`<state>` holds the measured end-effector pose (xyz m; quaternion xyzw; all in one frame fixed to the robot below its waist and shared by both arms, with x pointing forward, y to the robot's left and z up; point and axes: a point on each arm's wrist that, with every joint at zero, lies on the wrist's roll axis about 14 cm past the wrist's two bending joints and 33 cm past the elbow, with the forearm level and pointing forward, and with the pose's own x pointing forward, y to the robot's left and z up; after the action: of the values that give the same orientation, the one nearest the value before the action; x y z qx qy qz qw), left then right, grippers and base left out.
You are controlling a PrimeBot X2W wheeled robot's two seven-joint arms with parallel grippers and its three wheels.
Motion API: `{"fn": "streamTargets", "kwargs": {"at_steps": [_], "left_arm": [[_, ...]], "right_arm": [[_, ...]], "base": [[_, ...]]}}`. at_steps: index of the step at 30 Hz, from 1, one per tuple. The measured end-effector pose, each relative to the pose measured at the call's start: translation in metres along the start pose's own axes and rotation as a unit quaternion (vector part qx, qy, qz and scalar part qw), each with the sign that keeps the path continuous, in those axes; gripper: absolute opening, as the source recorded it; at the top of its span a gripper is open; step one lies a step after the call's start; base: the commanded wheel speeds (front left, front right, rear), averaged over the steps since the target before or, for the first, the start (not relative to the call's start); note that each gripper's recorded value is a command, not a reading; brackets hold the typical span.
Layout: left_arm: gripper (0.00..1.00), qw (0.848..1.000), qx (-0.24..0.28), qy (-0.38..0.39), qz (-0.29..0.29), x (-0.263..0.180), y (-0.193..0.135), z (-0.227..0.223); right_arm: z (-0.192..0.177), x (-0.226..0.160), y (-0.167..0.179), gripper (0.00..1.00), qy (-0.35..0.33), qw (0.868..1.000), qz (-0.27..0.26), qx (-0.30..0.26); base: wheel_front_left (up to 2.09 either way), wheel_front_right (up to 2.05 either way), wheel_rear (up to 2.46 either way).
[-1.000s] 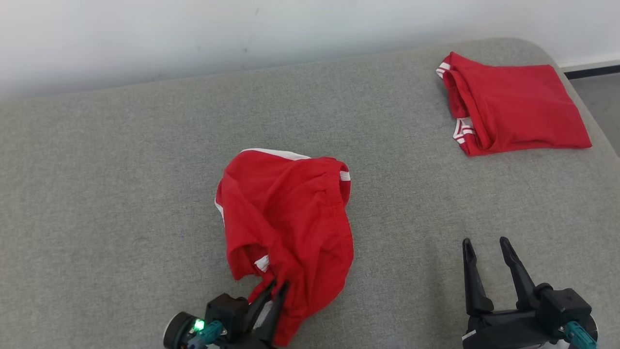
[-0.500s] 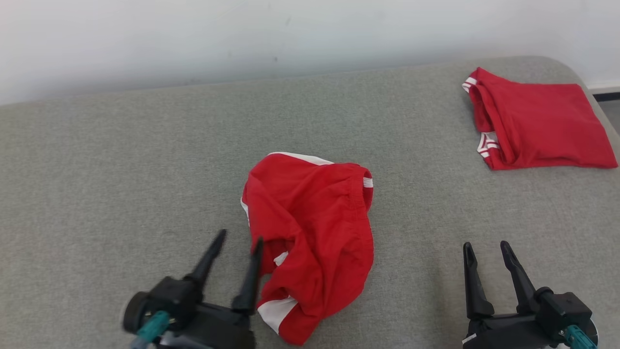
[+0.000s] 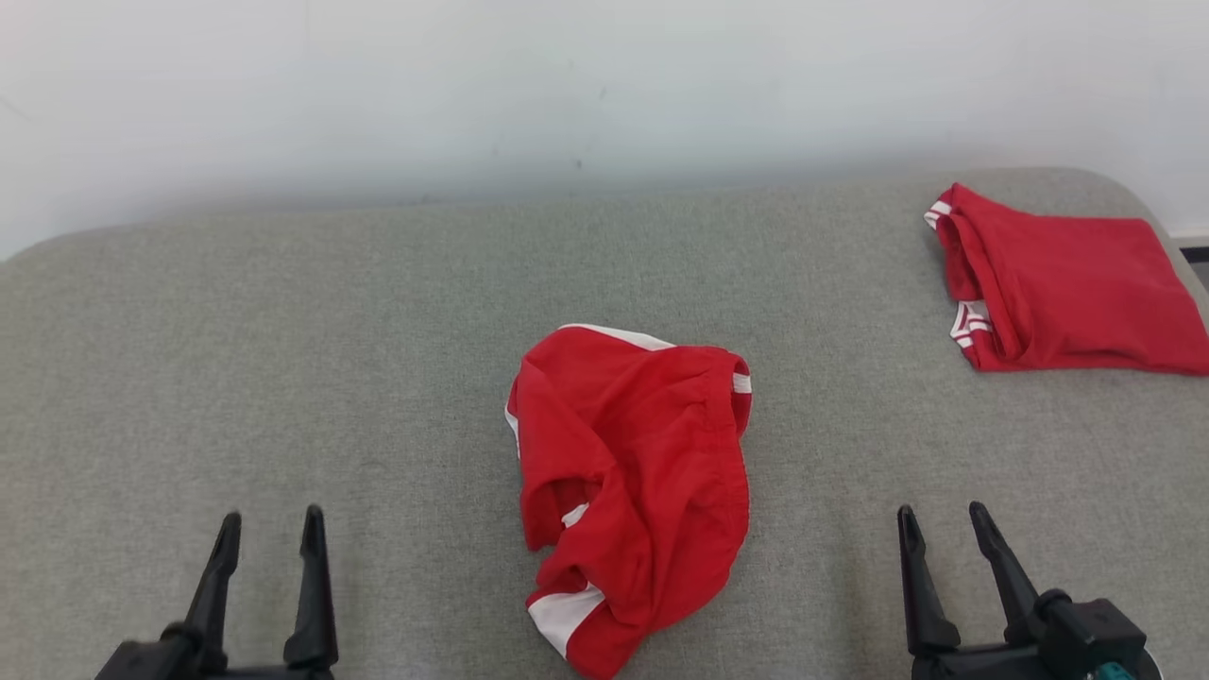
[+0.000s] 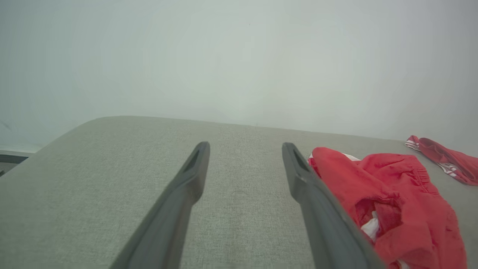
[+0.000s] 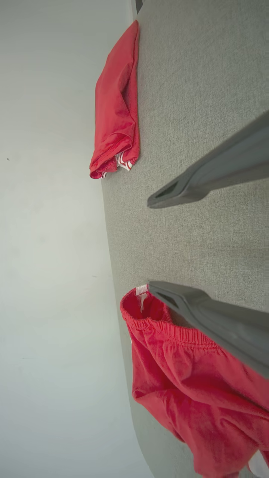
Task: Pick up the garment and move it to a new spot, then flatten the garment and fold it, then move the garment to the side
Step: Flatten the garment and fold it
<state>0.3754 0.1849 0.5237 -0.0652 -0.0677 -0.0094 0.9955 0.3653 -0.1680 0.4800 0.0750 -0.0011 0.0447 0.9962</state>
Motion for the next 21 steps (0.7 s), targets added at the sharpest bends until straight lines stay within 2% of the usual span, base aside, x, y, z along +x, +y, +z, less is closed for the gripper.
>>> {"fn": "streamTargets", "kwargs": {"at_steps": [6,14,21], "left_arm": [[1.00,1.000,0.008,-0.003,0.025,-0.019,0.017,0.004],[1.00,0.999,0.012,0.001,0.031,-0.027,0.021,0.002],[1.00,1.000,0.006,0.002,0.029,-0.027,0.020,0.000]], "right_arm": [[0.000,-0.005,0.007,1.00,0.002,1.000,0.015,-0.004],[-0.006,-0.005,0.020,1.00,0.013,0.999,0.045,-0.010],[-0.020,0.012,0.052,1.00,0.040,0.992,0.115,-0.029]], "base": [[0.00,0.00,0.00],[0.00,0.00,0.00],[0.00,0.00,0.00]]}}
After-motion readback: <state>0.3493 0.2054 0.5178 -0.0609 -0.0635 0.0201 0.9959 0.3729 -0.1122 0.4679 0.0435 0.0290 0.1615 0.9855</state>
